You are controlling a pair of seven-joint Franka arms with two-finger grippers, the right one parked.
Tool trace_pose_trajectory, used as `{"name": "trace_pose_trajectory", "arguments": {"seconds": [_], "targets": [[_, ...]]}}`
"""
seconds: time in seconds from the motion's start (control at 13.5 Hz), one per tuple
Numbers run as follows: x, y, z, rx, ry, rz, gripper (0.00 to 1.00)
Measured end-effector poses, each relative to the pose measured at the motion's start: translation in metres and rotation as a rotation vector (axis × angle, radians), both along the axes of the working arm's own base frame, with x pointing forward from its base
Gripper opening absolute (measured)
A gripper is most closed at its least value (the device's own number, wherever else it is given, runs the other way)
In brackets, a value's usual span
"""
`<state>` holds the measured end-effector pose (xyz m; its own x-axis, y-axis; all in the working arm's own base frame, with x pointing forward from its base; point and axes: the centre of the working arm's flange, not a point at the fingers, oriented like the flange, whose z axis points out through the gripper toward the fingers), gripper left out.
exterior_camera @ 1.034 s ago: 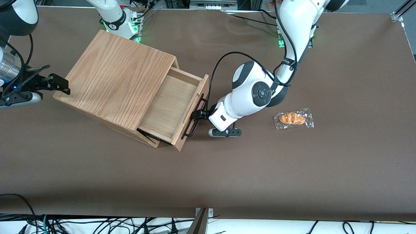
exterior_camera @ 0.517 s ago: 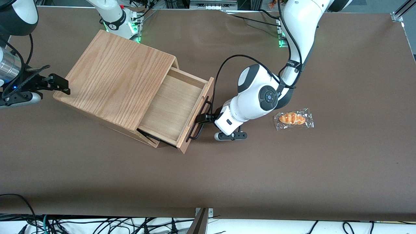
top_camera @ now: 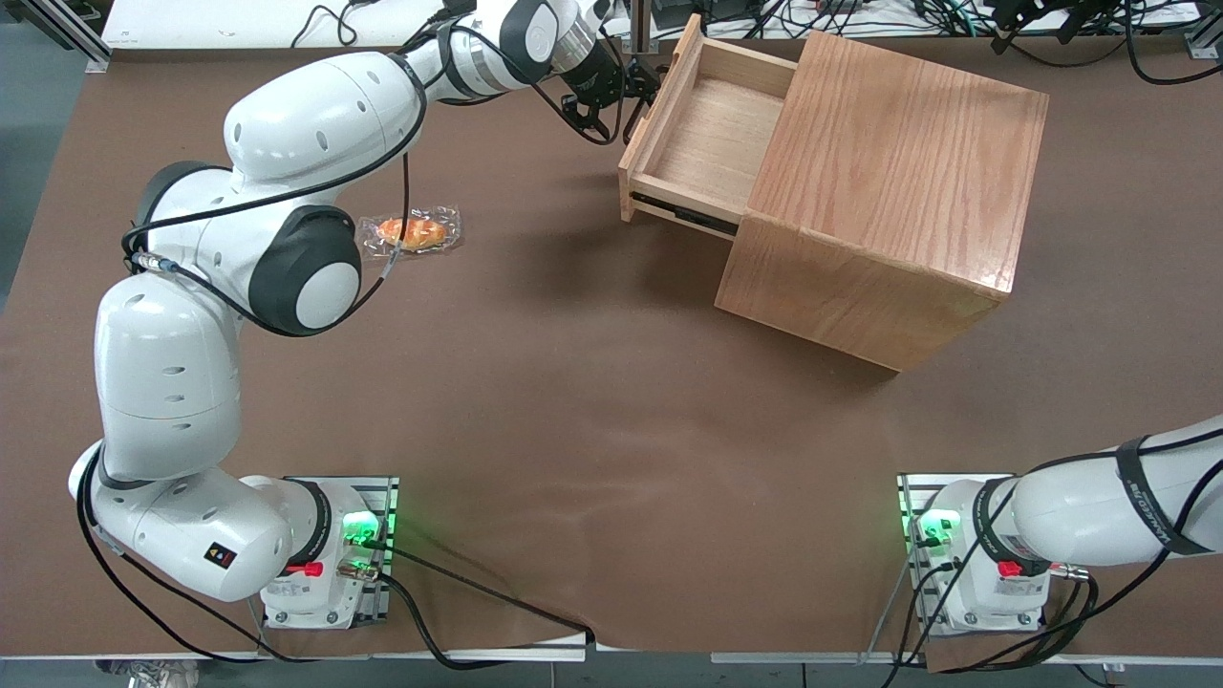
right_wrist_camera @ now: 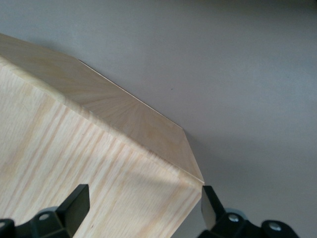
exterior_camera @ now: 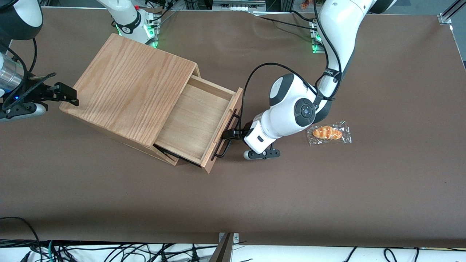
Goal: Open top drawer with left arm
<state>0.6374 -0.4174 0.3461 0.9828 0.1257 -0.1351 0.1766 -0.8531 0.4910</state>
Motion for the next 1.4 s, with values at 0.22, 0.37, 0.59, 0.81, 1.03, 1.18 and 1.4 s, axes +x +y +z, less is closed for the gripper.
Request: {"name": "trace_pose_trajectory", "arguments": {"seconds": [0.22,0.37,0.59,0.81,1.03,1.18,1.4], "targets": [[0.002,0.003,0.000,0.000,0.001,0.004,1.00],[0.004,0.006,0.000,0.001,0.003,0.008,1.00],[0.005,0.010,0.002,0.003,0.013,0.007,1.00],[0.005,0.014,0.006,0.009,0.039,0.027,1.00],[0.004,0.014,0.008,0.013,0.065,0.064,1.00],[0.004,0.013,0.012,0.011,0.072,0.083,1.00],[0.007,0.009,0.033,-0.011,0.060,0.111,1.00]]}}
